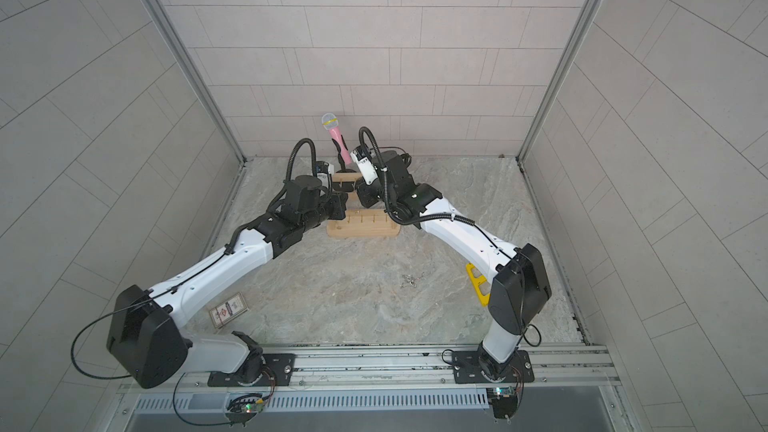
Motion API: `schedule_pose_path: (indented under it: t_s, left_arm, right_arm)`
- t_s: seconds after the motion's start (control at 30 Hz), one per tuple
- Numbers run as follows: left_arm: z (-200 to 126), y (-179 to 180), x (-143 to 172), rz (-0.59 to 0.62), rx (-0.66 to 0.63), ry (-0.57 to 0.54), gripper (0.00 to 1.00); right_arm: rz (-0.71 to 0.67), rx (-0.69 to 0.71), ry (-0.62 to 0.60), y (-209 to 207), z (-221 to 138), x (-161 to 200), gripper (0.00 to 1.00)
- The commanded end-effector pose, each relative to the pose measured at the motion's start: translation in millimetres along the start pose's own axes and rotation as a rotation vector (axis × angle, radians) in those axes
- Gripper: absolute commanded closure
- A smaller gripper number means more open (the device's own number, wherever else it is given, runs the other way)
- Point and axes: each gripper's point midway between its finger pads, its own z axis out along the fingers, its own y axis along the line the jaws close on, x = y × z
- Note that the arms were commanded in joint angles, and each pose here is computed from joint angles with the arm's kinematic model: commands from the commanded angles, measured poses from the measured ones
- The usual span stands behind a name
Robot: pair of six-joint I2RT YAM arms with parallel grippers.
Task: Hang the necklace on the jewelry display stand
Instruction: Hang the necklace on the stand.
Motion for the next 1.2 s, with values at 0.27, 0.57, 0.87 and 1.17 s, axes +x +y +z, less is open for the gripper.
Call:
schedule_pose_path:
  t_s: [0.27,0.57,0.87,1.17]
  left_arm:
    - [7,2,1,-0.024,0.001,-0.004,0.85]
    - [-2,-1,-5,-0.033,0.011,-0.021,0.85]
    - [-28,-2,-5,-0.094,0.016,0.008,0.82]
    - [-50,4,4,-0.108,-0.006,0.044,0.82]
  right_arm:
    - [-0.024,0.023,-0.03,-4,-8,-14,0.87]
    - [-0.022,0.014,-0.039,-1,-11,-18,0.86]
    - [-0.011,-0.007,-0.077,3,-32,-29,0.83]
    - [-0.003,0.002,-0.105,4,-56,-37,0.79]
